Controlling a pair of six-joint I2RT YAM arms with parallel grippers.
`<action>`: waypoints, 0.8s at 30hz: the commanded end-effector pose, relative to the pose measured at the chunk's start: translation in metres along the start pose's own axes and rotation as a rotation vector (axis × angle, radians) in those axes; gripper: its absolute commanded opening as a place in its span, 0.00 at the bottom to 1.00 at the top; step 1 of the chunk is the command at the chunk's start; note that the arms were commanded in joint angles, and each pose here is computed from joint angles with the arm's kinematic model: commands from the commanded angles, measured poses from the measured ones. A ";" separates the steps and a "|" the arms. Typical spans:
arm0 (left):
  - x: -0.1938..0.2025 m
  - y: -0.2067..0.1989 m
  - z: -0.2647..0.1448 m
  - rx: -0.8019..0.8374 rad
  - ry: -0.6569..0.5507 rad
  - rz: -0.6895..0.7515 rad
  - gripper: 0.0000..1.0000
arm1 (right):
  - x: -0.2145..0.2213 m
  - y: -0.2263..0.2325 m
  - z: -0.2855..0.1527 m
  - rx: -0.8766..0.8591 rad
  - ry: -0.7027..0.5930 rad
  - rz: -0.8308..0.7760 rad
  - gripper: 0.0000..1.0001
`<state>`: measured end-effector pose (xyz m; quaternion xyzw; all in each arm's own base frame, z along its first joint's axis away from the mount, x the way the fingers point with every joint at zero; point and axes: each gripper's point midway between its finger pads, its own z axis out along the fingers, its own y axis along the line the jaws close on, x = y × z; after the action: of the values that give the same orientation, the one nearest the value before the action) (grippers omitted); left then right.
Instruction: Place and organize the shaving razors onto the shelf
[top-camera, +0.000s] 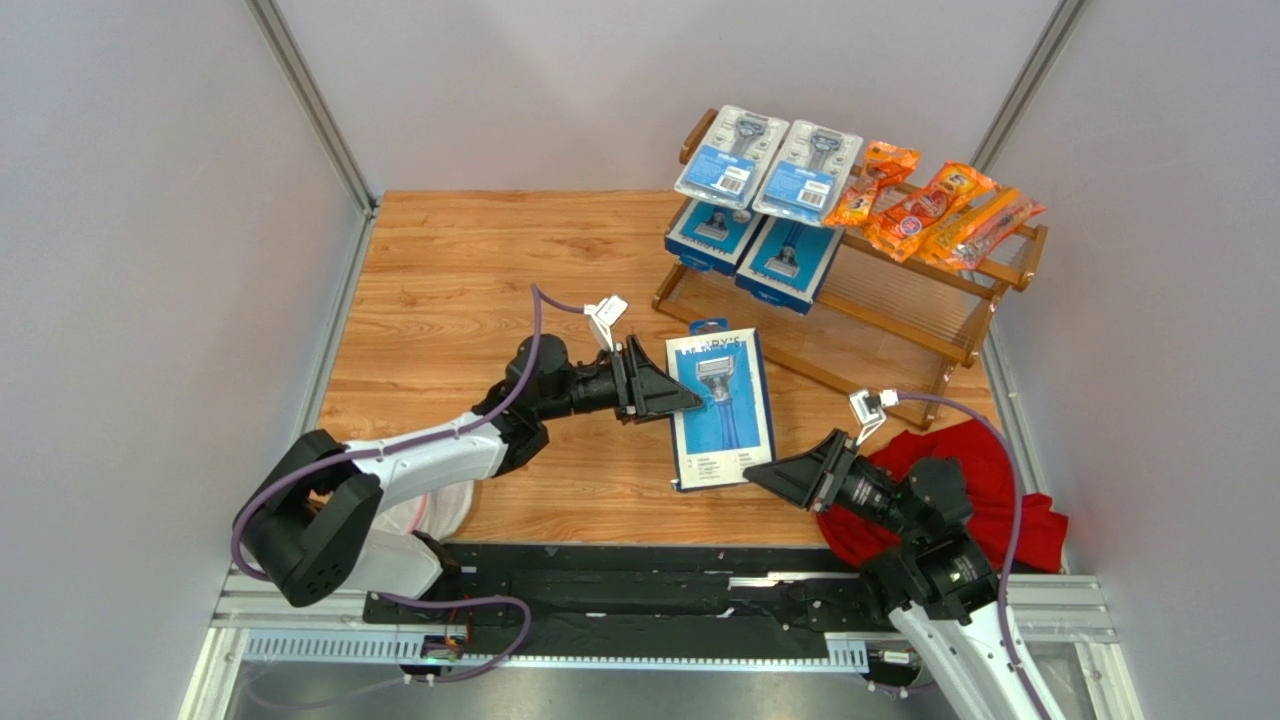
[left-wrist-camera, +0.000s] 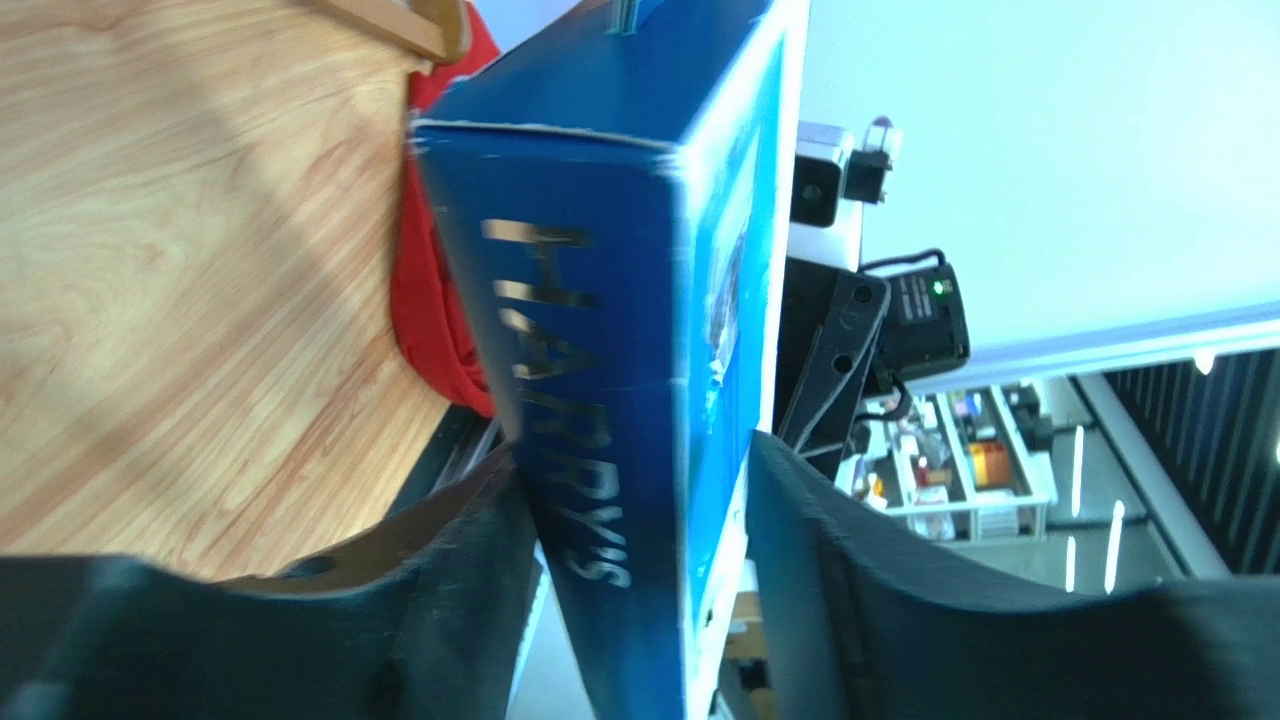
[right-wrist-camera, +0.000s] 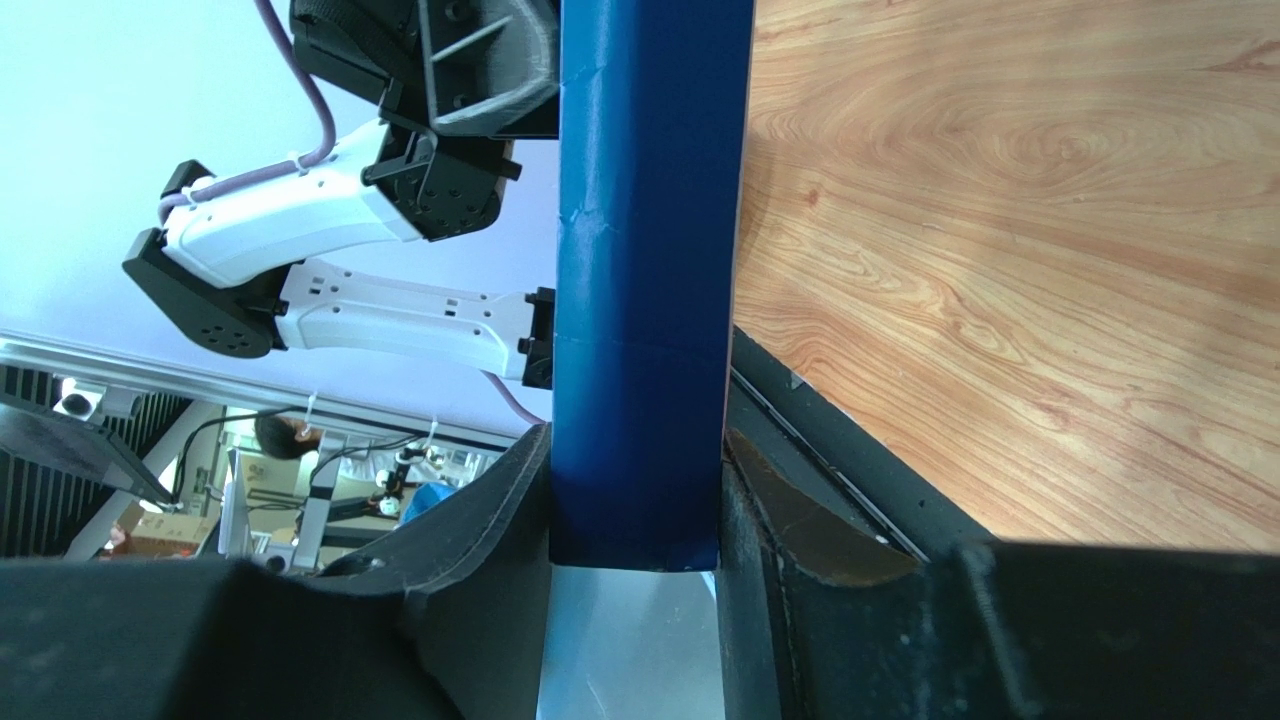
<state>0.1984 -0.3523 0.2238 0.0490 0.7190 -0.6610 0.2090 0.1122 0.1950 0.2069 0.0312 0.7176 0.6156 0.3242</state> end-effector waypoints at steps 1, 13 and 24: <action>-0.006 -0.005 -0.009 -0.054 -0.037 0.122 0.69 | -0.002 0.001 -0.002 0.003 -0.015 -0.022 0.00; -0.021 0.044 -0.087 -0.632 -0.077 0.322 0.86 | -0.002 -0.007 -0.001 0.030 -0.023 -0.014 0.00; -0.019 0.066 -0.145 -0.867 -0.142 0.340 0.89 | -0.009 -0.005 -0.002 0.046 -0.058 -0.017 0.00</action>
<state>0.2058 -0.2211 0.1857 0.0272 0.8793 -0.3113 0.3595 0.1163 0.1908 0.1871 0.0623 0.7432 0.5897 0.3099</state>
